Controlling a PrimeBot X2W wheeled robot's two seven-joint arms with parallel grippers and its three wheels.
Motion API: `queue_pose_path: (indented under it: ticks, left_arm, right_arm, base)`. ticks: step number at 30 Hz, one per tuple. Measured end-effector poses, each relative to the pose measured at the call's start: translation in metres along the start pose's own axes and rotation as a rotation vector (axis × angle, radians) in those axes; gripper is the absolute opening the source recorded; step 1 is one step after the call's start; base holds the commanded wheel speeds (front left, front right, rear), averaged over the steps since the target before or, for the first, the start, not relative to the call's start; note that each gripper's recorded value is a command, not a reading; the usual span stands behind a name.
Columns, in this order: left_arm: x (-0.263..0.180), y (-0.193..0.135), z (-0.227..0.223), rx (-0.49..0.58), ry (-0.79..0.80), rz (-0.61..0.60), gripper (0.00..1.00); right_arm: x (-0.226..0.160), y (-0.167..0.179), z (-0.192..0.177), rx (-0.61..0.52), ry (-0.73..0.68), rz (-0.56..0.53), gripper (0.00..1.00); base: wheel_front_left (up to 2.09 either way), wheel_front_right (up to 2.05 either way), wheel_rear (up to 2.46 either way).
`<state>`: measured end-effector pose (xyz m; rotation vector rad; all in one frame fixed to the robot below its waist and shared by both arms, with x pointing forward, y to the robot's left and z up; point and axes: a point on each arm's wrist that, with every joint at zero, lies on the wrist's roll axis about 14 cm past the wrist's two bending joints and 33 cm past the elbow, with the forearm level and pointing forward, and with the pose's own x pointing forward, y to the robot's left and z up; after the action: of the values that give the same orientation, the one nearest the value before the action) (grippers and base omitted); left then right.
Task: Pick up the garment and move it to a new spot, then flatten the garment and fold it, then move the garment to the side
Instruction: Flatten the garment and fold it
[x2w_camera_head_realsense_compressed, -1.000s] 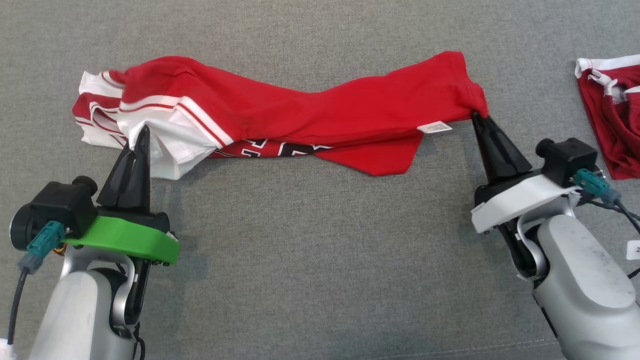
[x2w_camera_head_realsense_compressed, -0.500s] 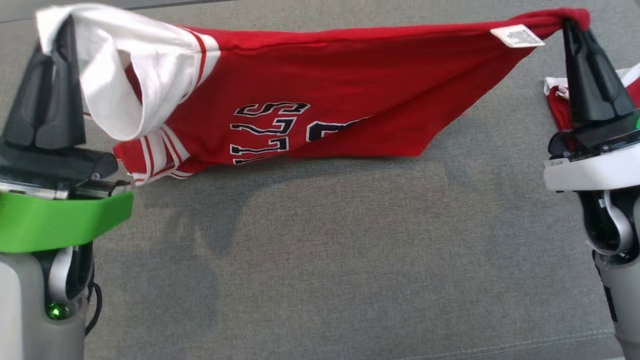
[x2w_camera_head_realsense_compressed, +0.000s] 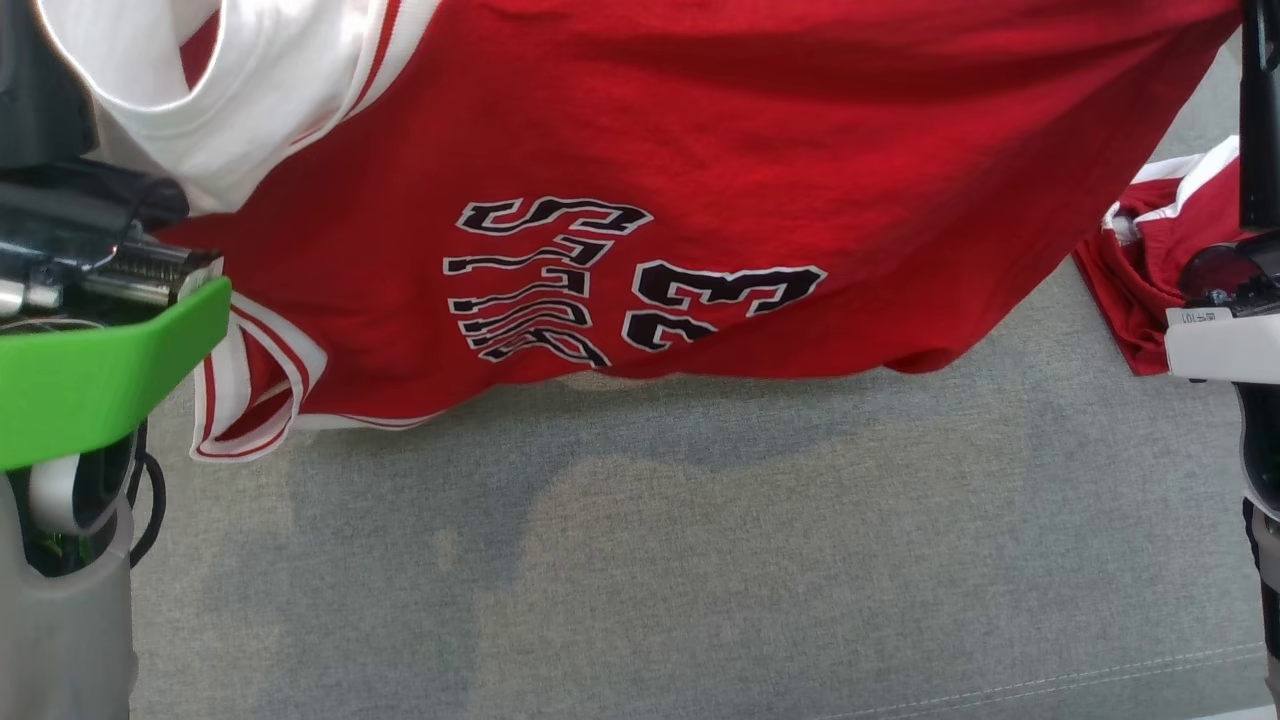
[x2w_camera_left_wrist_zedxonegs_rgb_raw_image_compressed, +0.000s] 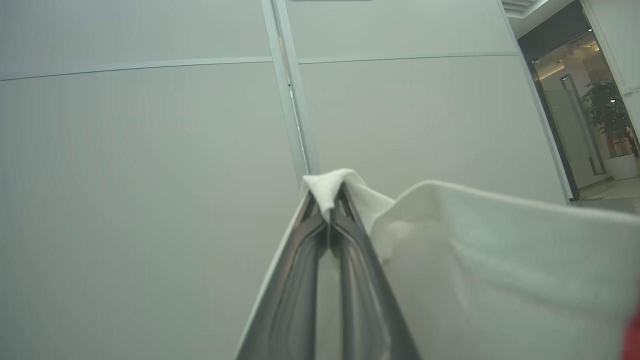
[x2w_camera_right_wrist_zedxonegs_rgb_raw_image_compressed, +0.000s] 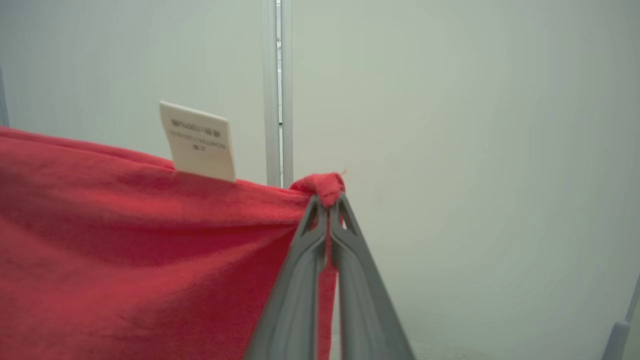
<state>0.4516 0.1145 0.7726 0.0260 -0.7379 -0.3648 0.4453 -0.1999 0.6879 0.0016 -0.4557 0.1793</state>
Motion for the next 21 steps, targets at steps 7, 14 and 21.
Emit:
queue_pose_path:
  ticks: [7, 14, 21]
  left_arm:
    - [0.012, -0.004, -0.025, -0.033, 0.039, -0.027, 0.0]
    - [0.042, 0.007, -0.067, -0.089, 0.06, -0.019, 0.0]
    - [0.081, 0.03, -0.115, -0.093, 0.052, 0.019, 0.0]
  right_arm:
    - [0.01, -0.006, -0.018, 0.043, 0.033, -0.016, 0.0]
    - [0.058, -0.008, -0.039, 0.103, 0.031, 0.012, 0.0]
    - [0.136, 0.001, -0.04, 0.151, -0.065, 0.058, 0.0]
  base:
    - [0.0, 0.0, 0.0]
    - [0.0, 0.0, 0.0]
    - [0.0, 0.0, 0.0]
